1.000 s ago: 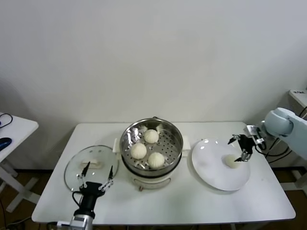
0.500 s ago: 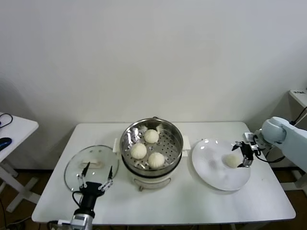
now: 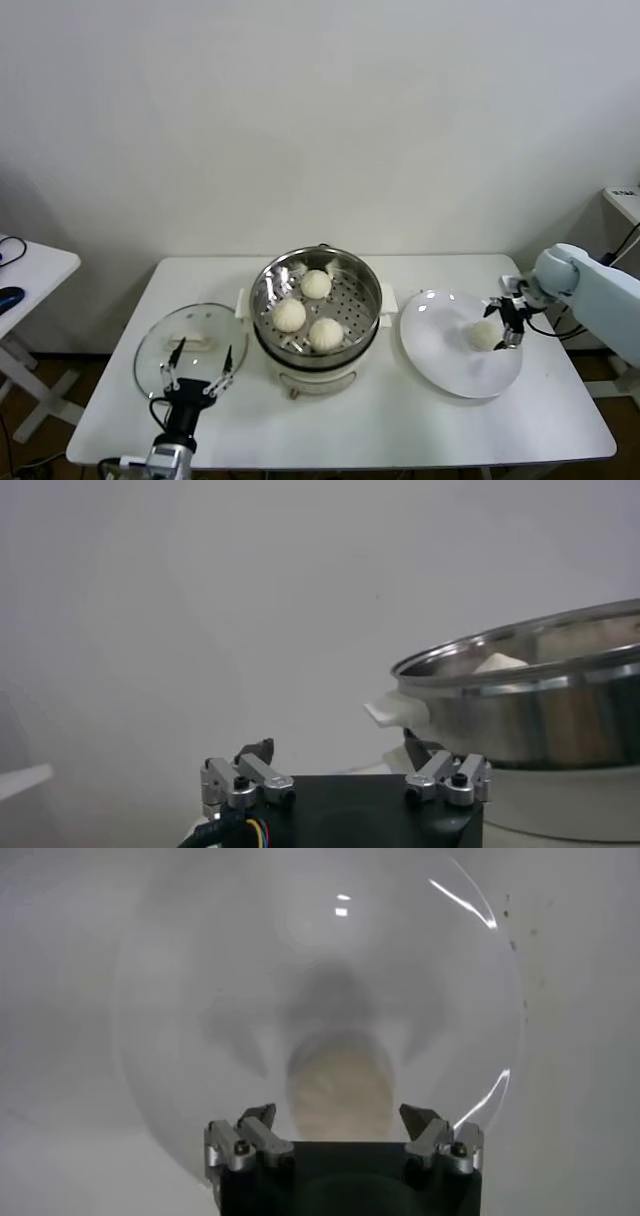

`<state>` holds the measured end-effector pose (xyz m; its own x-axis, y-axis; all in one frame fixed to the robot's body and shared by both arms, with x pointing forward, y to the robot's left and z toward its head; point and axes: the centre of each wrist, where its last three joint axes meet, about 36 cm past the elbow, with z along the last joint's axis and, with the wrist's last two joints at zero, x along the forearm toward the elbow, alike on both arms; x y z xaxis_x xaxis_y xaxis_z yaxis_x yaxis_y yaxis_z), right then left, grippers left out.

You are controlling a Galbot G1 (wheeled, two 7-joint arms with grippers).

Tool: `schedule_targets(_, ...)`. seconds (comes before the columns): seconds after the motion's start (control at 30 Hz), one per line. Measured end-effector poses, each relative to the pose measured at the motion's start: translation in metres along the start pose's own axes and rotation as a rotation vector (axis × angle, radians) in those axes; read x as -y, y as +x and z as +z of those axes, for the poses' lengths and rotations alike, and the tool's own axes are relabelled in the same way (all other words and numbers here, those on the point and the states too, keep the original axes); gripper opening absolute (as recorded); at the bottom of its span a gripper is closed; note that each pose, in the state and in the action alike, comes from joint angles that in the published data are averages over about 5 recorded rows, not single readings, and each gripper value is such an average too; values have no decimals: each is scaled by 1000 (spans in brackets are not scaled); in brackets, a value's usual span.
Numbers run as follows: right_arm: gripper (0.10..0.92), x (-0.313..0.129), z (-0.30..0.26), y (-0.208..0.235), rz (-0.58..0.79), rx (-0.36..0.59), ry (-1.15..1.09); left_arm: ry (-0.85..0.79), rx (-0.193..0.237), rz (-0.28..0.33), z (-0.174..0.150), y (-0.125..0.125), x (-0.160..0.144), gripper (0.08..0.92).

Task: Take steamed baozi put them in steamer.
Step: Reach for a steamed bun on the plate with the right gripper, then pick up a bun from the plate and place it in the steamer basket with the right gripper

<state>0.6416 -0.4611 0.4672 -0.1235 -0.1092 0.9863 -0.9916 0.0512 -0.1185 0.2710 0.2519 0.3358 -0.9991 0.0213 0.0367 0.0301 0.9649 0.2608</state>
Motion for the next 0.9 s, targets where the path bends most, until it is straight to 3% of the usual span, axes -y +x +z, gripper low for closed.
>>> schedule_targets(0.47, 817, 12, -6, -17, -32, -9, -16, 2, -10, -3, 3, -1, 0, 823)
schedule_targets(0.7, 715, 12, -3, -18, -39, -11, -24, 2, -9, -5, 3, -1, 0, 823)
schedule_targets(0.9, 692, 12, -2, -18, -39, -5, -31, 3, -10, -4, 3, -1, 0, 823)
